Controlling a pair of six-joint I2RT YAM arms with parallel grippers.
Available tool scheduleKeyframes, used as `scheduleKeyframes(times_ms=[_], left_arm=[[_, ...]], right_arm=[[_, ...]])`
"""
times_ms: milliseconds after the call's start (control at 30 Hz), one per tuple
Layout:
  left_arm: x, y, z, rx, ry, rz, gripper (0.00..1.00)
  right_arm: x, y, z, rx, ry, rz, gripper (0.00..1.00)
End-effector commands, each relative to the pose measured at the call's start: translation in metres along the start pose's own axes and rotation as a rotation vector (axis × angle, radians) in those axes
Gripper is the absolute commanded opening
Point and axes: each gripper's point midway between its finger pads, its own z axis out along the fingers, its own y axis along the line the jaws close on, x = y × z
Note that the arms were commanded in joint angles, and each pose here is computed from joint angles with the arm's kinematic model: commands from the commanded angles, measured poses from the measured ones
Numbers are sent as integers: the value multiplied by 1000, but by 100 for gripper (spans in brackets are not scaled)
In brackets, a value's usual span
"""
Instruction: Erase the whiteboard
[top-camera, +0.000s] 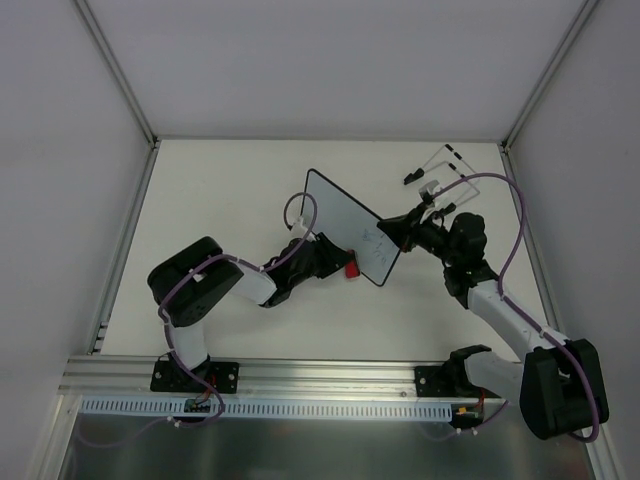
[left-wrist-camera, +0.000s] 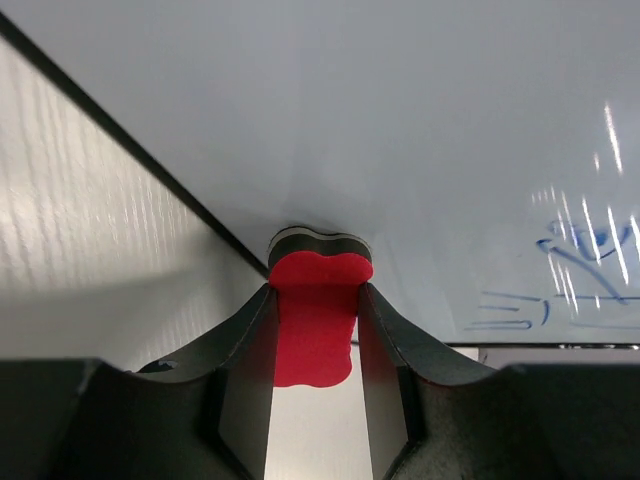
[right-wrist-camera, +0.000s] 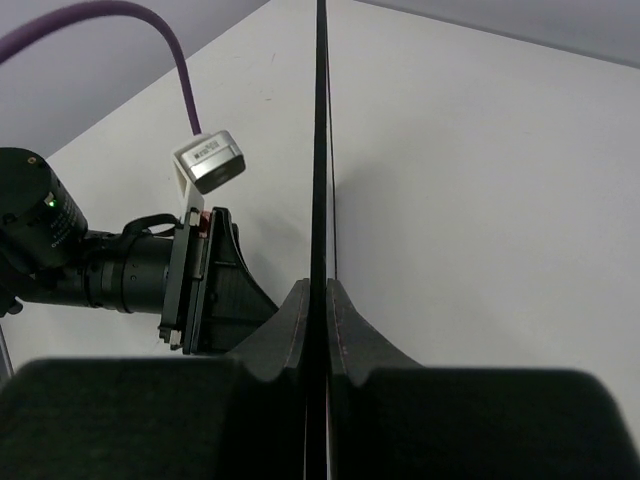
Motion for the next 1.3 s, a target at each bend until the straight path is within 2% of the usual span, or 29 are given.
scheduleKeyframes(times_ms=[0, 133, 267, 600, 767, 1033, 1267], left_arm=[[-35, -14, -6, 16, -126, 59, 0], [-56, -23, 1, 36, -171, 66, 0], [-71, -66, 18, 130, -182, 153, 0], [-70, -114, 28, 259, -144, 276, 0], [-52, -137, 29, 333, -93, 344, 0], [6, -170, 30, 421, 20, 383, 0], [22, -150, 26, 371, 54, 391, 0]], right_arm=[[87, 10, -17, 12, 267, 230, 0], [92, 8, -18, 34, 286, 277, 0], [98, 10, -18, 40, 317, 337, 0], [103, 9, -15, 45, 338, 371, 0], [104, 8, -14, 39, 346, 372, 0], [98, 6, -10, 41, 336, 365, 0], [98, 3, -10, 54, 333, 352, 0]])
